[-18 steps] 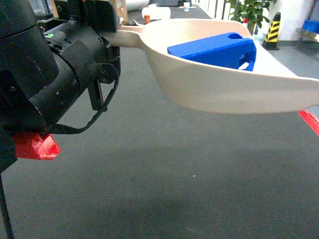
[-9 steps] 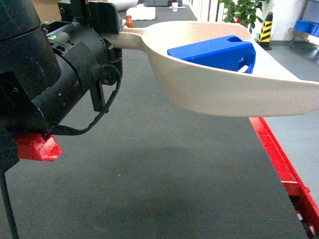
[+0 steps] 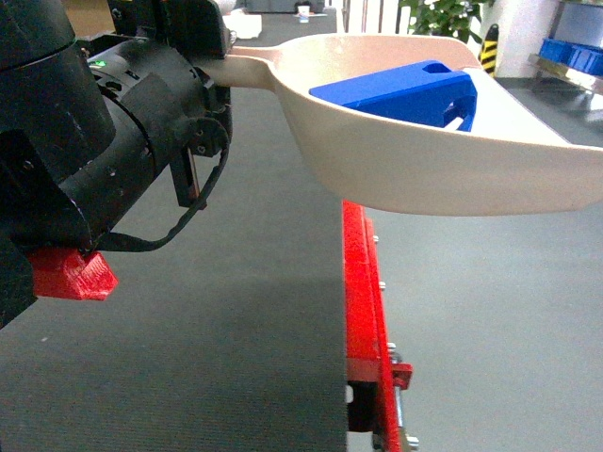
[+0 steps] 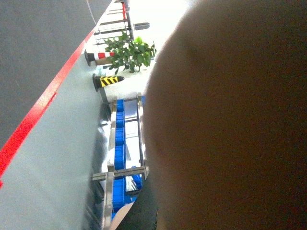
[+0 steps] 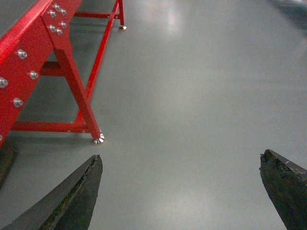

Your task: Place part in tray to right shelf

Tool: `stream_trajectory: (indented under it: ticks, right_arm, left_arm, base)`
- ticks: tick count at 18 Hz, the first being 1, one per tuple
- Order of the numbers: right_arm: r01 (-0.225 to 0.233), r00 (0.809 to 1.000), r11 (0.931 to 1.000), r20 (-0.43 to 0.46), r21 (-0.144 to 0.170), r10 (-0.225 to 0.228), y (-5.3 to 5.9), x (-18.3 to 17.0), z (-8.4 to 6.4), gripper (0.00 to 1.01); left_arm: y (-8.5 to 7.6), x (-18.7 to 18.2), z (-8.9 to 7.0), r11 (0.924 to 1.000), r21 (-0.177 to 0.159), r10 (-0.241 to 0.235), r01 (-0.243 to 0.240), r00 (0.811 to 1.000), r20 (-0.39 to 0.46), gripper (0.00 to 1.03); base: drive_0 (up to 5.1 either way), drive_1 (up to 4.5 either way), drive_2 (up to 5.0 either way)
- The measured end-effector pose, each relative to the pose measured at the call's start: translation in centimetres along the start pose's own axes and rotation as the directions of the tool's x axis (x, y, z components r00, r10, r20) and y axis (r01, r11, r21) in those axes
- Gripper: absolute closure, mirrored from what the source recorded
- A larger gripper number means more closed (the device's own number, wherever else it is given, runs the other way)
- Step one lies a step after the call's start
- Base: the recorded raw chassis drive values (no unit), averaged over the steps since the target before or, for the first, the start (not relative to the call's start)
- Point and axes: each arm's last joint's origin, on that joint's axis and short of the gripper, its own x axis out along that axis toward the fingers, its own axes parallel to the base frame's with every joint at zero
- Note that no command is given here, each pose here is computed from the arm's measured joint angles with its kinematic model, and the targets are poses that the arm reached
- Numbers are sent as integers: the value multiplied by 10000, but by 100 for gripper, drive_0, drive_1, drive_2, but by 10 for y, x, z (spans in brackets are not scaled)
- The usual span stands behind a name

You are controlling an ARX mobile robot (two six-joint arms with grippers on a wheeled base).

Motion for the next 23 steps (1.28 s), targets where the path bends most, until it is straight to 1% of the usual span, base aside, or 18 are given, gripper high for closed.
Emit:
stream_trajectory:
  ticks: [18,20,21,23]
  right_arm:
    - [-3,10000,10000,-9,6,3,0,0,0,3]
    - [5,10000,10000,-7,7,-5,0,0,0,3]
    - [20,10000,10000,-8,6,-20,0,0,0,3]
    - [10,10000,10000,18,-11,-10,0,0,0,3]
  left_arm:
    - [0,0,0,10000,3,11,-11,10000,2,90]
    - [-1,-1,-3,10000,-31,-41,40,9999,-120,90]
    - [1,0,1,9999,57,86,-87,9999,58,90]
    - [1,0,0,10000,23,35,-35,10000,18,90]
  base:
    - [486,-349,-125]
    - [486,-349,-125]
    - [486,-349,-125]
    - [499,-241,-241]
